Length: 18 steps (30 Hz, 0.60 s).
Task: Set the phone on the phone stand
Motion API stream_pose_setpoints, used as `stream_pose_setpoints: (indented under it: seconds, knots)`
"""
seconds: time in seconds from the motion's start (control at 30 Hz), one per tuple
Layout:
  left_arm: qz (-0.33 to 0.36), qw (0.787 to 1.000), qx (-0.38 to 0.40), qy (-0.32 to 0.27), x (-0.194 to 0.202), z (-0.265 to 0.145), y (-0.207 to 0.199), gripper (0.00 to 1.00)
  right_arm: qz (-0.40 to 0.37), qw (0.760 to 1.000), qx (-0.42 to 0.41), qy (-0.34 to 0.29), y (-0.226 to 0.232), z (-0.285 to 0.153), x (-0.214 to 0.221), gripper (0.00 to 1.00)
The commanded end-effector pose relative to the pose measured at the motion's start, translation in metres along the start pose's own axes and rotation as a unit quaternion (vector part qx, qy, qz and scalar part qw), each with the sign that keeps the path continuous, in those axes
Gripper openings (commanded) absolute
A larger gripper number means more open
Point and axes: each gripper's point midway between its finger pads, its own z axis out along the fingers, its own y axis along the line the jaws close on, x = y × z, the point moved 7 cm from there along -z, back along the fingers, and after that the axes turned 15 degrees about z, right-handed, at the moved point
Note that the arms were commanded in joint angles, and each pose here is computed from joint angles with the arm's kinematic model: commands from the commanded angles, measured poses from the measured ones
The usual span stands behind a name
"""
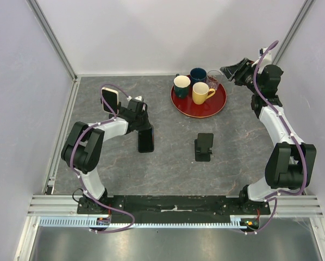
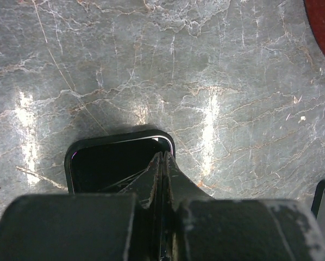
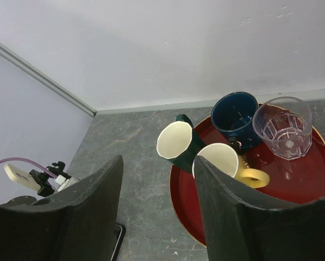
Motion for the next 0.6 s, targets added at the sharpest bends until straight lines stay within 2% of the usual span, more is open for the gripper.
stream_pose_setpoints:
  seconds: [0.0, 0.37, 0.47, 0.57]
  knots:
    - [-0.012, 1.000, -0.014, -0.002, -0.001, 0.008, 0.004, 0.02, -0.027, 0.999, -0.030, -0.012, 0.013, -0.002, -0.009, 0.63]
    - [0.010, 0.991, -0.102, 0.091, 0.031, 0.012, 0.021, 0.02, -0.025, 0.999, -0.028, -0.014, 0.012, -0.001, -0.009, 0.62]
    - [0.017, 0.995, -0.077, 0.068, 0.024, 0.005, 0.016, 0.02, -0.024, 0.999, -0.032, -0.014, 0.014, -0.001, -0.009, 0.63]
    - [0.043, 0.998, -0.047, 0.028, -0.005, -0.015, 0.002, 0.02, -0.022, 0.999, -0.031, -0.013, 0.013, 0.000, -0.009, 0.63]
